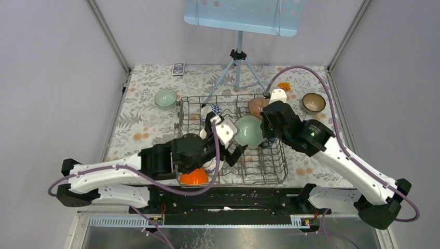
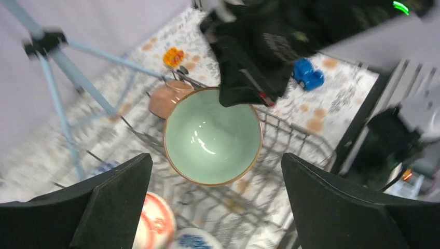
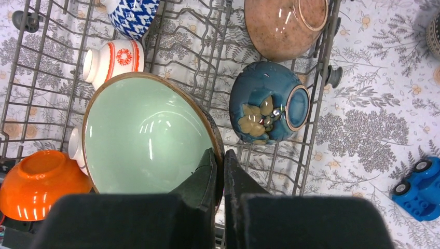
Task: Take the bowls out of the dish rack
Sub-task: Place the bowl at the center of the board.
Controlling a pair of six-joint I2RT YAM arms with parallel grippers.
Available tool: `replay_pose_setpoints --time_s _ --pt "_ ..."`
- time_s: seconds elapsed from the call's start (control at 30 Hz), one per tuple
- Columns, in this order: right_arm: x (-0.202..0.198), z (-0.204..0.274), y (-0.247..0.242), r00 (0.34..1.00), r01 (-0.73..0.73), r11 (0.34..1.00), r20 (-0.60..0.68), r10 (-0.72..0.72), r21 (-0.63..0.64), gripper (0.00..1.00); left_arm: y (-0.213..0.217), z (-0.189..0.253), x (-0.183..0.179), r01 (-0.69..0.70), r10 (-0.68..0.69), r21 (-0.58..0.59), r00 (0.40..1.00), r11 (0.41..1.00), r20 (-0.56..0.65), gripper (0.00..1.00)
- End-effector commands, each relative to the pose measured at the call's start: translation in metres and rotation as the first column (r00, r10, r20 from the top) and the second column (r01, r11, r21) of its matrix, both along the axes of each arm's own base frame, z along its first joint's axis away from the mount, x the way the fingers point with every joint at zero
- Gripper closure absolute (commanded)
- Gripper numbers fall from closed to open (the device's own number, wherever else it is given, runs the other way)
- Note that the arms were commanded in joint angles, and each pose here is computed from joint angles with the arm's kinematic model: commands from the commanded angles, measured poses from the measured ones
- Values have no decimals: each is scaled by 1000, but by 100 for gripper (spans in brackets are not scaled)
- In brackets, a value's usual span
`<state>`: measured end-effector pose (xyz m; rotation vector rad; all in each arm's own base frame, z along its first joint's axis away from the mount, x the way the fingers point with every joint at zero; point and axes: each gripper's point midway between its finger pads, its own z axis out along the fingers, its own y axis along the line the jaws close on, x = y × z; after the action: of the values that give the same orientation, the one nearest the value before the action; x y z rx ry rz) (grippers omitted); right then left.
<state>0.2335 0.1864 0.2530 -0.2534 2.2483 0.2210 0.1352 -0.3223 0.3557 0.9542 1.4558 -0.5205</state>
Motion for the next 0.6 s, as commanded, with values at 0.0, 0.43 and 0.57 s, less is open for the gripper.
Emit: replay_pose_setpoints --time_s 0.0,0.43,0.57 --pt "6 27 3 992 59 982 99 -78 178 100 -16 11 25 -259 77 -361 891 896 -447 1" --pt "-1 24 13 996 51 968 55 -66 246 100 3 -93 92 -729 204 -115 334 675 -920 1" --pt "2 22 14 996 63 968 50 -77 244 100 3 -105 94 -746 242 -64 294 663 -924 6"
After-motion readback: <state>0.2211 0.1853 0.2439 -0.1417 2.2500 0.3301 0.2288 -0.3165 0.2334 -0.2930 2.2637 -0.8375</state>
